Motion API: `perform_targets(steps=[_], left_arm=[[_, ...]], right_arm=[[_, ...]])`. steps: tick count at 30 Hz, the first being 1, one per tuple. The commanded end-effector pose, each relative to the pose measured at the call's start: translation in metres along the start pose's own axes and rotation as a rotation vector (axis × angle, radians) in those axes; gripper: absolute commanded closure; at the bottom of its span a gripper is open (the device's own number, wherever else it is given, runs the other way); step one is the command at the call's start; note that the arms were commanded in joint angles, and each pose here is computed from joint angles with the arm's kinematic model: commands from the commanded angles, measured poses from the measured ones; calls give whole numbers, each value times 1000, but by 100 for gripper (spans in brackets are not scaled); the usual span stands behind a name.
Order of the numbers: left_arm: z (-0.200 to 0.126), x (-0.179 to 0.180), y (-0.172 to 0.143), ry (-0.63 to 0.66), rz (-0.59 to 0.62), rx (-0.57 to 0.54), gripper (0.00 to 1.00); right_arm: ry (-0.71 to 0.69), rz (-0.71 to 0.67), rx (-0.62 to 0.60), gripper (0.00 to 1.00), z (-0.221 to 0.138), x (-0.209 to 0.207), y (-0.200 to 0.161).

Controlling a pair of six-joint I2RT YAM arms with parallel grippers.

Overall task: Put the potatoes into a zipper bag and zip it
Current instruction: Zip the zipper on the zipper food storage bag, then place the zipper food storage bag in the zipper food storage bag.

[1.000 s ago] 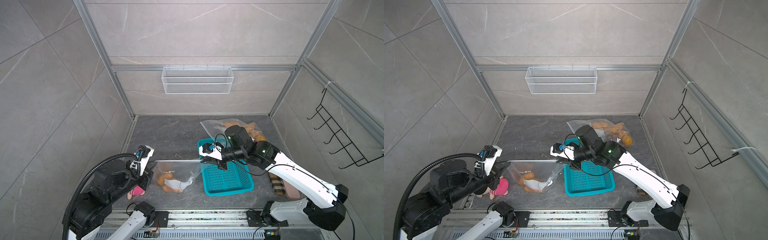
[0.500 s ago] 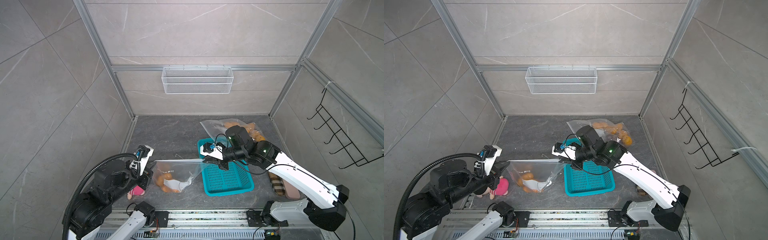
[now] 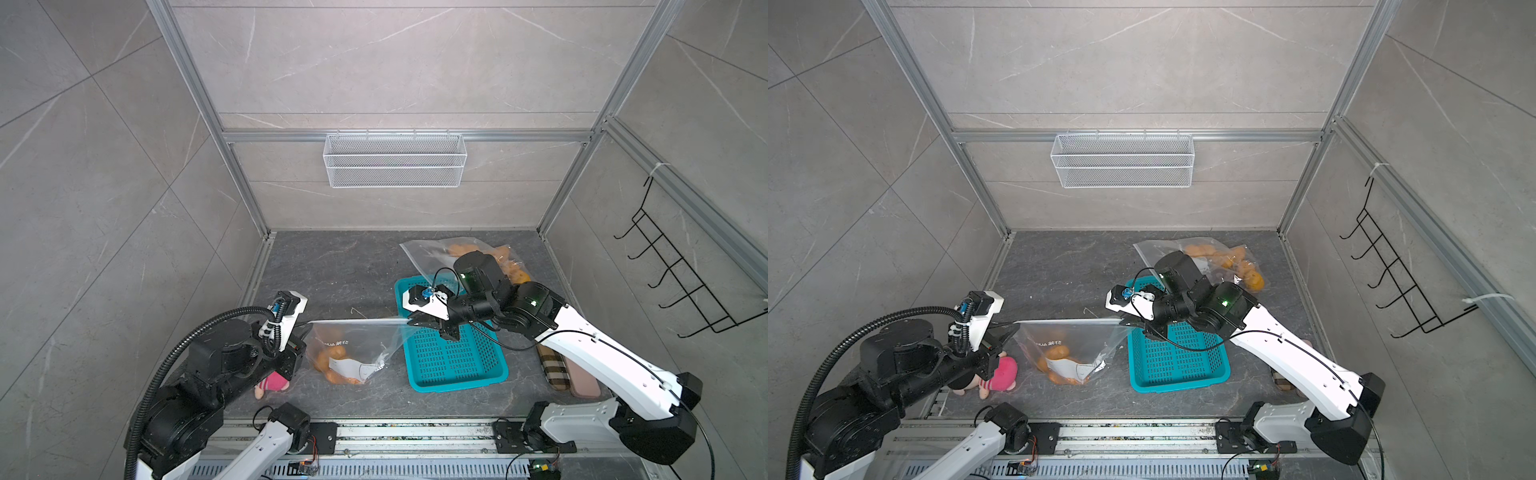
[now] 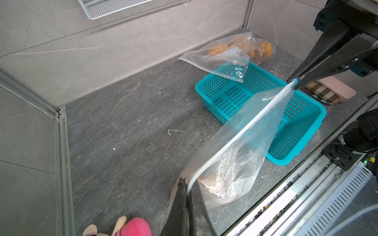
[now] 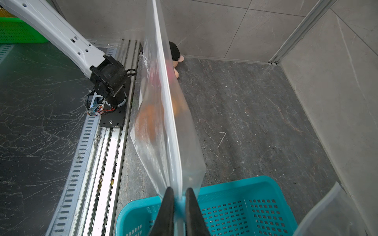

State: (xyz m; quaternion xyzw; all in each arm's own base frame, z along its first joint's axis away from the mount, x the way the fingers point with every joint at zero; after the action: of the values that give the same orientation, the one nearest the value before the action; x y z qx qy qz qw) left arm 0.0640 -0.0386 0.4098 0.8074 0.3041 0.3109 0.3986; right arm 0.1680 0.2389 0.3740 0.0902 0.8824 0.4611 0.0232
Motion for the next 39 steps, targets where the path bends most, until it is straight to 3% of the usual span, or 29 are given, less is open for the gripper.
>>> perform_targets(steps=[1, 3, 4, 5, 6, 9, 15, 21, 26, 31, 36, 39], left_arm=[[-14, 9, 6, 129, -2, -56, 100], [-13, 10, 6, 135, -7, -69, 100], [-13, 9, 6, 131, -7, -79, 93], [-13, 9, 7, 128, -8, -88, 73], [-12, 9, 8, 124, -12, -95, 62], [-12, 9, 9, 126, -19, -105, 49], [-14, 14, 0, 239, -43, -98, 45], [-11, 10, -17, 253, -70, -101, 43], [-5, 6, -25, 227, -89, -99, 43], [9, 2, -26, 162, -102, -99, 43], [35, 0, -27, 118, -163, -82, 42], [47, 0, -26, 105, -222, -79, 42]], right_arm=[[-6, 66, 57, 98, -10, -1, -5], [14, 61, 29, 99, -11, -2, 4], [20, 58, 15, 99, -11, -2, 9], [26, 54, -2, 99, -12, -3, 15], [31, 52, -19, 100, -13, -4, 22], [39, 56, -84, 100, -15, -9, 45], [93, 30, -202, 100, -30, -10, 91], [-43, 12, -244, 100, -39, -28, 112], [-149, 102, -279, 100, -54, -72, 116], [-353, 232, -349, 100, -89, -136, 112], [-741, 336, -461, 100, -150, -205, 105], [-871, 322, -459, 100, -166, -226, 99]])
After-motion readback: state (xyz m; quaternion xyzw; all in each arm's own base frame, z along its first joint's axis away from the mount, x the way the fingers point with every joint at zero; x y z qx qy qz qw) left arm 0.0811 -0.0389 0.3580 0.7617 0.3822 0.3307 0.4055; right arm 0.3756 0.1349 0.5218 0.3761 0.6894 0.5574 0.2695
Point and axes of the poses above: each gripper's point midway between its finger pads, its own z axis out along the fingers, its own x axis along the line the jaws close on, y = z × x, the point moved 10 cm from there along -z, back along the fingers, and after that the axes turned 14 degrees about z, right-handed, at the moved point
